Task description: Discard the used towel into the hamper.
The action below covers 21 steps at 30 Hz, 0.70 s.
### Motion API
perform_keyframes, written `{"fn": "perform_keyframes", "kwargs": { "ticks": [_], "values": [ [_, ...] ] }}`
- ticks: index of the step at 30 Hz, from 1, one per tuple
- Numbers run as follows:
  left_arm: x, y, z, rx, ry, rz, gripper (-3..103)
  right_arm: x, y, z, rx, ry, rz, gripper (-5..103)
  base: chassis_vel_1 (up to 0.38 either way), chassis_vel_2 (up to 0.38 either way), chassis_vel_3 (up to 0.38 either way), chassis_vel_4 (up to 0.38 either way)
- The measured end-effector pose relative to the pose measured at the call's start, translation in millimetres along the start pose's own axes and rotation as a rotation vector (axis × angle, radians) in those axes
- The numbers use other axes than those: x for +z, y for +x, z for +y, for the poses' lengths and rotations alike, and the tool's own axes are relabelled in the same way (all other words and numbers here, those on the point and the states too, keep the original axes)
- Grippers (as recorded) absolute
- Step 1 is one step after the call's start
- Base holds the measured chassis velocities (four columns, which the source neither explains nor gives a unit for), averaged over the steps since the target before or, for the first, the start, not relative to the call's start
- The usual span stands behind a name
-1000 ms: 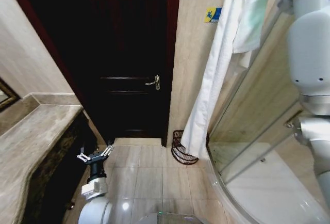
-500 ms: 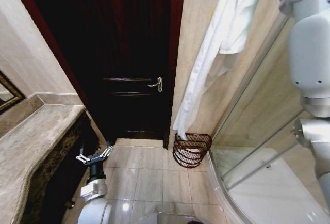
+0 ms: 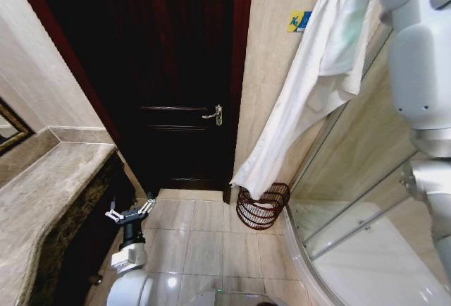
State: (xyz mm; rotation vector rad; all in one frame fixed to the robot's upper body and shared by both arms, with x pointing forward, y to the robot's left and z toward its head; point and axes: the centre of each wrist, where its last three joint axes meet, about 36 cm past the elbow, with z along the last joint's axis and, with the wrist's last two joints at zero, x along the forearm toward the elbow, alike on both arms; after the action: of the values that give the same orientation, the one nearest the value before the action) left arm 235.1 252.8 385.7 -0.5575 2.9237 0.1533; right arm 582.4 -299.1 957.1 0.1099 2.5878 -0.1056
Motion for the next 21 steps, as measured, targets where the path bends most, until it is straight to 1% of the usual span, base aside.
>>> {"fn": "perform_keyframes", "kwargs": {
  "ticks": [8,15,19,21],
  "values": [
    [-1,-2,1.0,0.004,-0.007,0.002,100,5,3,2,-0.011,-0.008,0.005,1,0.0,0.0,0.0,0.0],
    [0,-2,2.0,0.001,-0.01,0.003,100,9,6,-5,-0.007,-0.006,0.011,1,-0.03,-0.022,-0.016,-0.028],
    [1,-2,0.8,-0.003,-0.003,-0.003,100,20,12,-6,-0.01,-0.002,0.026,1,0.0,0.0,0.0,0.0],
    [1,-1,-0.4,-0.005,0.003,-0.005,100,33,19,-6,-0.016,-0.002,0.045,1,0.0,0.0,0.0,0.0]
  ]
}}
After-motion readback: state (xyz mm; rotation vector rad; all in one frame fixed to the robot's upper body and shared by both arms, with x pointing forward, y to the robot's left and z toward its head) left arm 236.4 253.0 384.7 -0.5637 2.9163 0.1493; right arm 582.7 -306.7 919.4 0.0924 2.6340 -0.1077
